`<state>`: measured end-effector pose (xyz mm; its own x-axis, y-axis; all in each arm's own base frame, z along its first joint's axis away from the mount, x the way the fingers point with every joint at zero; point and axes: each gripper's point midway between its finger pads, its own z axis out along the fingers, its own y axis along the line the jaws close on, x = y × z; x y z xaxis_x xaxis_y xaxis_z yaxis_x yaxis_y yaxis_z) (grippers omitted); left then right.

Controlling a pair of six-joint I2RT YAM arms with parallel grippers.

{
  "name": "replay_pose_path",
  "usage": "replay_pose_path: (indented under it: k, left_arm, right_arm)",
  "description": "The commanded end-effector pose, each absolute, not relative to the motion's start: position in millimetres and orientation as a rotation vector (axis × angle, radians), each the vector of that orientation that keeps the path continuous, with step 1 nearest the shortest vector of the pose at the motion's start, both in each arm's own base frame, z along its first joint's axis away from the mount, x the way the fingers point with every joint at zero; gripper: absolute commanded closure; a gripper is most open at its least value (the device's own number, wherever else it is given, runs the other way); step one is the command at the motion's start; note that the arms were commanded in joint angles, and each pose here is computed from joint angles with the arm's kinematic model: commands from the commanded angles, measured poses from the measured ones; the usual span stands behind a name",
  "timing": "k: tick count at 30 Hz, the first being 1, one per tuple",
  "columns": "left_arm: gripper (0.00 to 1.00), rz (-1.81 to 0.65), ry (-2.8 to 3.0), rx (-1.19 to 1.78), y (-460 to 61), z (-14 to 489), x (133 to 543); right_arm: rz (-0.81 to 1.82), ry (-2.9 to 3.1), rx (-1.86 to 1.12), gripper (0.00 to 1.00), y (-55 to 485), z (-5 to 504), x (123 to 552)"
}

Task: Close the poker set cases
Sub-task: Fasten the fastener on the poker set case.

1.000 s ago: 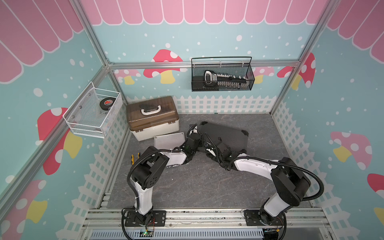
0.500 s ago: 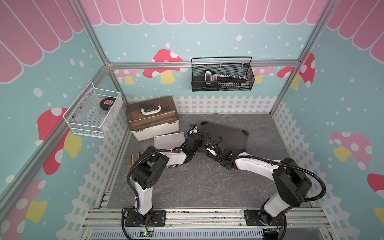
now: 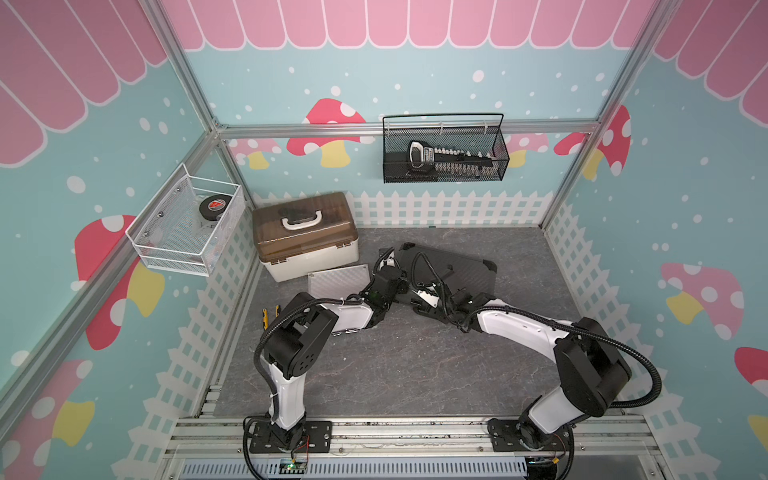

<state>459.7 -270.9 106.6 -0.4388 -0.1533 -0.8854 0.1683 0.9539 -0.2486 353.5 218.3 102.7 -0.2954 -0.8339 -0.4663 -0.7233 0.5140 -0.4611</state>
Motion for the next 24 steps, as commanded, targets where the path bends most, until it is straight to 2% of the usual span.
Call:
replay_pose_path:
  k: [1, 14, 24]
  left_arm:
    - [0.41, -0.357, 2.261, 0.153, -279.6, 23.1, 417.1]
    - [0.41, -0.349, 2.26, 0.155, -277.3, 25.8, 416.1]
    - [0.41, -0.33, 2.262, 0.159, -273.6, 28.4, 414.5]
  right_arm:
    - [-0.078, 2.277, -1.322, 0.77, 199.8, 60.5, 328.1]
    - [0.014, 2.371, -1.226, 0.82, 176.5, 46.2, 342.4]
    - [-0.166, 2.38, -1.074, 0.8, 156.1, 42.2, 363.4]
